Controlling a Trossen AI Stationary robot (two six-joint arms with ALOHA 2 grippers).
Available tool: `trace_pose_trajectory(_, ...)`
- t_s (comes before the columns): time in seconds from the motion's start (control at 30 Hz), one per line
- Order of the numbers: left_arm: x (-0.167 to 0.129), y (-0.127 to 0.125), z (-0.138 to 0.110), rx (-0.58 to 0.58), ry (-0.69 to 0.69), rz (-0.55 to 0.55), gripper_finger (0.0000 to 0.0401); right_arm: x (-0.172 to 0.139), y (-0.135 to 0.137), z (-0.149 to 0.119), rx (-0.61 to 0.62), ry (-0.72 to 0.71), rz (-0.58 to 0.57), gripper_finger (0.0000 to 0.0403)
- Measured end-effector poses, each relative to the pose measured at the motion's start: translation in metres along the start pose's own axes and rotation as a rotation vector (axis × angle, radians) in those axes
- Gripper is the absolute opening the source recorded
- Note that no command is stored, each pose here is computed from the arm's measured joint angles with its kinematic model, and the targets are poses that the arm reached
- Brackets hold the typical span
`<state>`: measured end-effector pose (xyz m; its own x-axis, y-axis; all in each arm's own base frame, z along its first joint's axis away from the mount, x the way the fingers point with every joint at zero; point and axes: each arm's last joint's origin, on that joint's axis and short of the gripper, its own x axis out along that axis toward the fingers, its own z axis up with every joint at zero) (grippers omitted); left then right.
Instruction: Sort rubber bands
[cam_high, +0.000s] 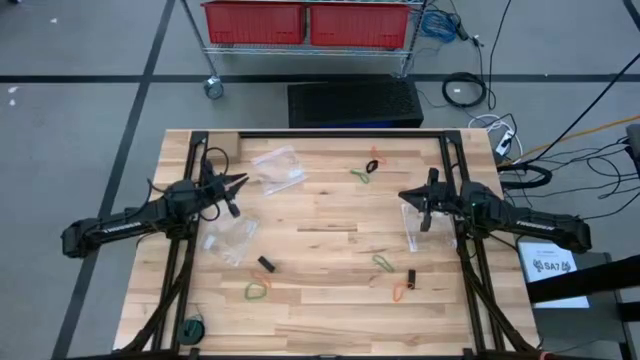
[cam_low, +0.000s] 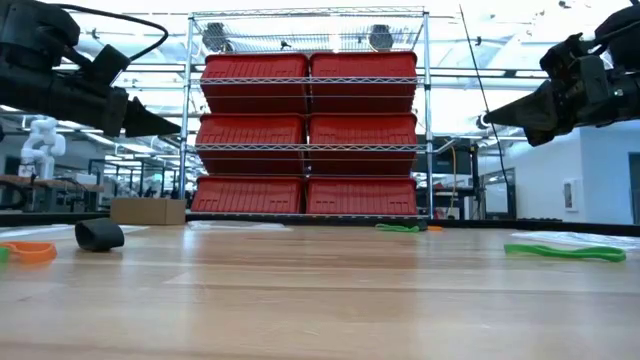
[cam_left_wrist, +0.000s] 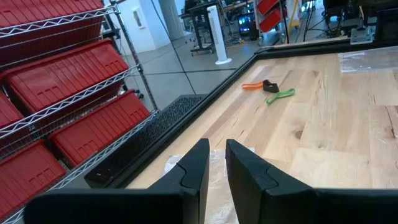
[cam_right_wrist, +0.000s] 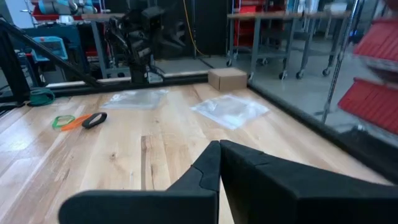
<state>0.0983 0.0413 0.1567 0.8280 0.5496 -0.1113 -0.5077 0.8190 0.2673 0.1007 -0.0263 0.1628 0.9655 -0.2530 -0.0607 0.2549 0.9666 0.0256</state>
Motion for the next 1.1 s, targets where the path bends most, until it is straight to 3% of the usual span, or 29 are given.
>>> trace_pose_trajectory(0.1, 0.000, 0.000, 0.000, 0.000, -0.001, 0.000, 0.0060, 0.000, 0.000, 0.006, -0.044, -0.066, 0.000, 0.0000)
trace_pose_trajectory(0.27, 0.000, 0.000, 0.000, 0.000, -0.001, 0.000, 0.0060, -0.002, 0.002, 0.020, 0.160, -0.198, 0.078, 0.0000)
trace_pose_trajectory(0.4, 0.000, 0.000, 0.000, 0.000, 0.000, 0.000, 0.0060, -0.003, 0.003, 0.024, 0.248, -0.236, 0.102, 0.0000)
trace_pose_trajectory(0.6, 0.000, 0.000, 0.000, 0.000, -0.001, 0.000, 0.0060, 0.003, 0.012, 0.007, 0.403, -0.007, 0.237, 0.0000)
trace_pose_trajectory(0.9, 0.000, 0.000, 0.000, 0.000, -0.001, 0.000, 0.0060, 0.012, 0.043, 0.008, 0.453, 0.215, 0.305, 0.0000)
trace_pose_trajectory(1.1, 0.000, 0.000, 0.000, 0.000, -0.001, 0.000, 0.0060, 0.022, 0.066, 0.024, 0.386, 0.471, 0.212, 0.0000)
